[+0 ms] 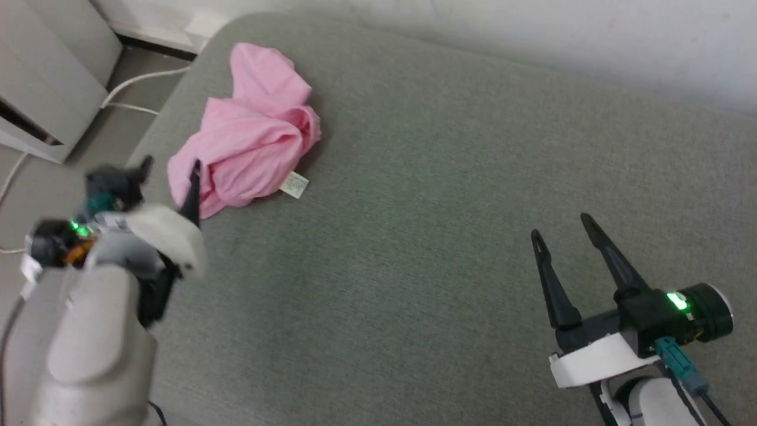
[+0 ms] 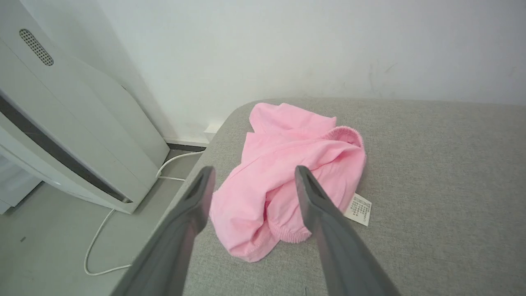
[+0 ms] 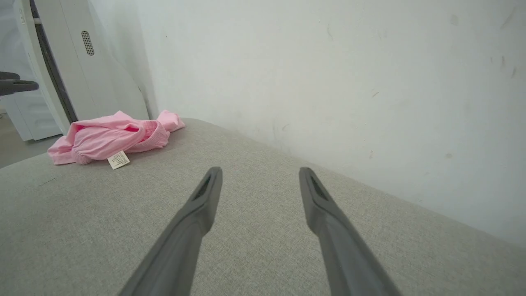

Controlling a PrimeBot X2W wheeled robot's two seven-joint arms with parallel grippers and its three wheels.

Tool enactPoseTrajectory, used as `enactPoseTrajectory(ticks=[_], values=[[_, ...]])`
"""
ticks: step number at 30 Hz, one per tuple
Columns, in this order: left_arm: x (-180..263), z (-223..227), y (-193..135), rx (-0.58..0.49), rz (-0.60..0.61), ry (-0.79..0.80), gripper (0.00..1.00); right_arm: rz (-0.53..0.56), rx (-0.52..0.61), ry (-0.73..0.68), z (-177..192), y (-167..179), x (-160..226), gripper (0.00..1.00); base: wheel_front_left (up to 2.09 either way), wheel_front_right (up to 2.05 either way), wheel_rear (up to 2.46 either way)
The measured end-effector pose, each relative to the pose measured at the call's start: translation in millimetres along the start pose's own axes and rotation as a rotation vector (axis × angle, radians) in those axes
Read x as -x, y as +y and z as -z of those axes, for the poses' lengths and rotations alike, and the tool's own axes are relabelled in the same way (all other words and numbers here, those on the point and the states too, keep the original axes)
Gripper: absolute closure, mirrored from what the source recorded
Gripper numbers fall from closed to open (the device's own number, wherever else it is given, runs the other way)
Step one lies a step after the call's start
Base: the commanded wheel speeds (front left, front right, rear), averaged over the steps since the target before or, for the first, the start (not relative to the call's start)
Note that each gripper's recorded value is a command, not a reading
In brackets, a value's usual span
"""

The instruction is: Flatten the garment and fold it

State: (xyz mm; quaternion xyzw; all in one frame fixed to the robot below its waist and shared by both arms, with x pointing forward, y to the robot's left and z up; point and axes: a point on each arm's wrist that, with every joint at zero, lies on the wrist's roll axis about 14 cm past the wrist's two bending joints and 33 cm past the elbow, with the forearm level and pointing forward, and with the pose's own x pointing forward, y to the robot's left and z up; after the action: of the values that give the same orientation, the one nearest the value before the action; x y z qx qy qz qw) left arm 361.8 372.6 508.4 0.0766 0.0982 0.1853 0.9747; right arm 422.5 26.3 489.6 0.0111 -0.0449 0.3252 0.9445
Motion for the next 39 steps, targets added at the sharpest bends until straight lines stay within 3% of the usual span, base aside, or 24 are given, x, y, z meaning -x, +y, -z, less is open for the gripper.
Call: enactPoseTrajectory(ticks=[5, 12, 16, 21, 23, 28, 32, 34, 39], values=[[-51, 4, 15, -0.080, 0.012, 0.181, 0.00, 0.032, -0.003, 0.018, 12, -16, -2, 0.00, 0.00, 0.00, 0.00], [-86, 51, 11, -0.141, 0.045, 0.550, 0.00, 0.105, -0.009, 0.053, 30, -45, 6, 0.00, 0.00, 0.00, 0.00], [-93, 76, -23, -0.082, 0.141, 0.713, 0.00, 0.151, -0.012, 0.092, 44, -60, 17, 0.00, 0.00, 0.00, 0.00], [-92, 101, -31, 0.006, 0.177, 0.901, 0.00, 0.204, -0.016, 0.140, 61, -76, 30, 0.00, 0.00, 0.00, 0.00], [-92, 108, -36, 0.081, 0.186, 0.954, 0.97, 0.221, -0.019, 0.159, 67, -80, 34, 0.00, 0.00, 0.00, 0.00], [-96, 113, -37, 0.154, 0.188, 0.991, 1.00, 0.249, -0.016, 0.180, 74, -89, 41, 0.00, 0.00, 0.00, 0.00], [-102, 104, -33, 0.163, 0.174, 0.911, 1.00, 0.255, -0.009, 0.180, 71, -90, 43, 0.00, 0.00, 0.00, 0.00], [-109, 87, -39, 0.161, 0.197, 0.817, 1.00, 0.257, -0.004, 0.176, 68, -90, 44, 0.00, 0.00, 0.00, 0.00], [-131, 0, -49, 0.188, 0.252, 0.399, 1.00, 0.305, 0.031, 0.158, 52, -103, 53, 0.00, 0.00, 0.00, 0.00]])
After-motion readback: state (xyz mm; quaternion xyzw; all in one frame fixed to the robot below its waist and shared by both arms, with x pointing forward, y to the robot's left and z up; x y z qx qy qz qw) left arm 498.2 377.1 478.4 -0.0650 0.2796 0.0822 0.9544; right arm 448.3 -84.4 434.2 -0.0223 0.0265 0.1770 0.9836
